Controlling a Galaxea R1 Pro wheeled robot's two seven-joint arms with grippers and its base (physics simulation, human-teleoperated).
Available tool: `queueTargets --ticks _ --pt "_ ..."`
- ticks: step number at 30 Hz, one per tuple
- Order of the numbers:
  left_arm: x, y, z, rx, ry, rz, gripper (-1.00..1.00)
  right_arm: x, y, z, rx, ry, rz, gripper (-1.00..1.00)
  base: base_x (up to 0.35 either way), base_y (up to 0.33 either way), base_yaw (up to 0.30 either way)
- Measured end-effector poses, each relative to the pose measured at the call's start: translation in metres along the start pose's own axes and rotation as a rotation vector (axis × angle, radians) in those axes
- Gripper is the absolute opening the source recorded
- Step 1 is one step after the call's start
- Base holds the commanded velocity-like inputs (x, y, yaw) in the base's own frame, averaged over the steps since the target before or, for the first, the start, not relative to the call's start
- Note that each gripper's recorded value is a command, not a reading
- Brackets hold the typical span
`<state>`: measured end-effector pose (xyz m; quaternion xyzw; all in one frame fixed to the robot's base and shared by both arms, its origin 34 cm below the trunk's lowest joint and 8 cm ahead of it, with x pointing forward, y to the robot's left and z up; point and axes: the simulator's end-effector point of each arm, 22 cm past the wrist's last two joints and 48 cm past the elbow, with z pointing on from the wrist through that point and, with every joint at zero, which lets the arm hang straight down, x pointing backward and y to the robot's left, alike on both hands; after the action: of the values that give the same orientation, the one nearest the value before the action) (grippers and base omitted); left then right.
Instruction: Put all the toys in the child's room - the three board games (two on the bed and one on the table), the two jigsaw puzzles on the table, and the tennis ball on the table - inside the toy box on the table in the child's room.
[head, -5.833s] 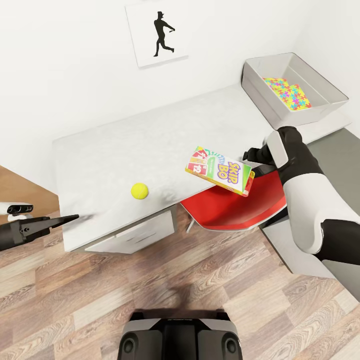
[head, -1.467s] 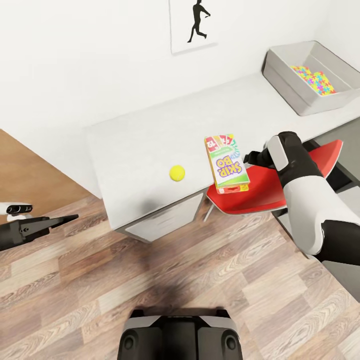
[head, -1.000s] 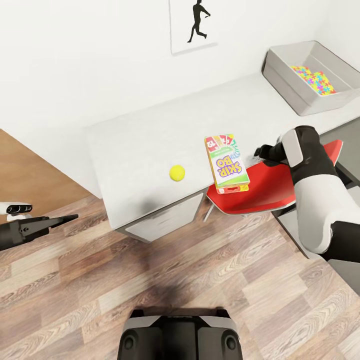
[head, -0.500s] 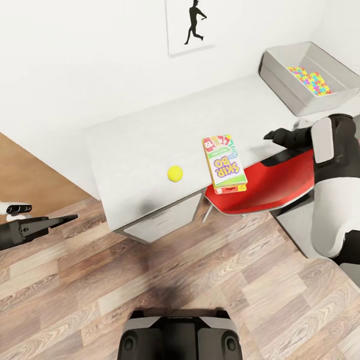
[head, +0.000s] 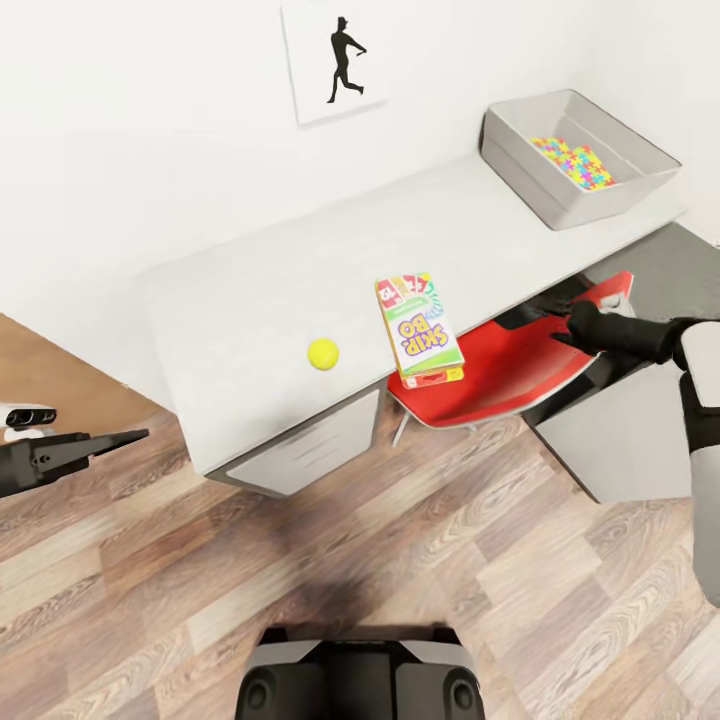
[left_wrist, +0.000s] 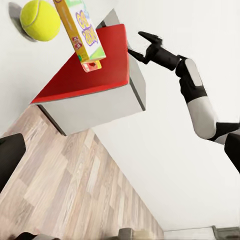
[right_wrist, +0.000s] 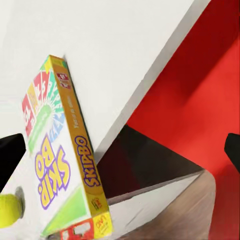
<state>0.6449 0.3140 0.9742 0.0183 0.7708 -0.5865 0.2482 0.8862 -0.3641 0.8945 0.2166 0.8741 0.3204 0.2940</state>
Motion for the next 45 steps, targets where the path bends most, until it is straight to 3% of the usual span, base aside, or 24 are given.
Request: queueTargets --ticks 5,9,14,22,25,30,32,33,34,41,45 --pt "-0.001 -0.003 -0.001 0.001 0.0 0.005 1.0 0.041 0.024 -0.02 -0.19 0.028 0.004 1.0 0.0 0.0 -0.191" --pt "-0.003 -0.005 -0.002 -0.001 0.0 0.012 1.0 0.053 0.061 -0.05 -0.348 0.027 -0.061 1.0 0.0 0.0 -0.198" --pt "-0.004 -0.008 -0.004 -0.002 0.0 0.018 1.0 0.062 0.073 -0.072 -0.421 0.038 -0.093 1.0 0.0 0.0 -0.2" --pt "-0.007 -0.01 -0.01 -0.024 0.011 0.032 1.0 0.056 0.076 -0.11 -0.521 -0.007 -0.07 1.0 0.0 0.0 -0.2" --pt "-0.008 -0.011 -0.012 -0.031 0.013 0.039 1.0 0.064 0.066 -0.115 -0.516 -0.004 -0.051 1.0 0.0 0.0 -0.2" --pt "-0.012 -0.014 -0.019 -0.046 0.019 0.05 1.0 0.099 0.026 -0.117 -0.455 0.04 0.028 1.0 0.0 0.0 -0.2" --pt "-0.012 -0.014 -0.021 -0.052 0.02 0.051 1.0 0.123 0.0 -0.117 -0.405 0.066 0.069 1.0 0.0 0.0 -0.2" --pt "-0.013 -0.013 -0.024 -0.06 0.023 0.05 1.0 0.147 -0.032 -0.117 -0.34 0.07 0.086 1.0 0.0 0.0 -0.2" --pt "-0.013 -0.013 -0.025 -0.061 0.023 0.051 1.0 0.157 -0.043 -0.119 -0.319 0.069 0.095 1.0 0.0 0.0 -0.2" --pt "-0.009 -0.013 -0.031 -0.073 0.027 0.043 1.0 0.253 -0.132 -0.141 -0.126 0.05 0.074 1.0 0.0 0.0 -0.195" --pt "0.003 -0.011 -0.044 -0.094 0.018 0.015 1.0 0.311 -0.149 -0.155 -0.084 0.044 0.09 1.0 0.0 0.0 -0.188"
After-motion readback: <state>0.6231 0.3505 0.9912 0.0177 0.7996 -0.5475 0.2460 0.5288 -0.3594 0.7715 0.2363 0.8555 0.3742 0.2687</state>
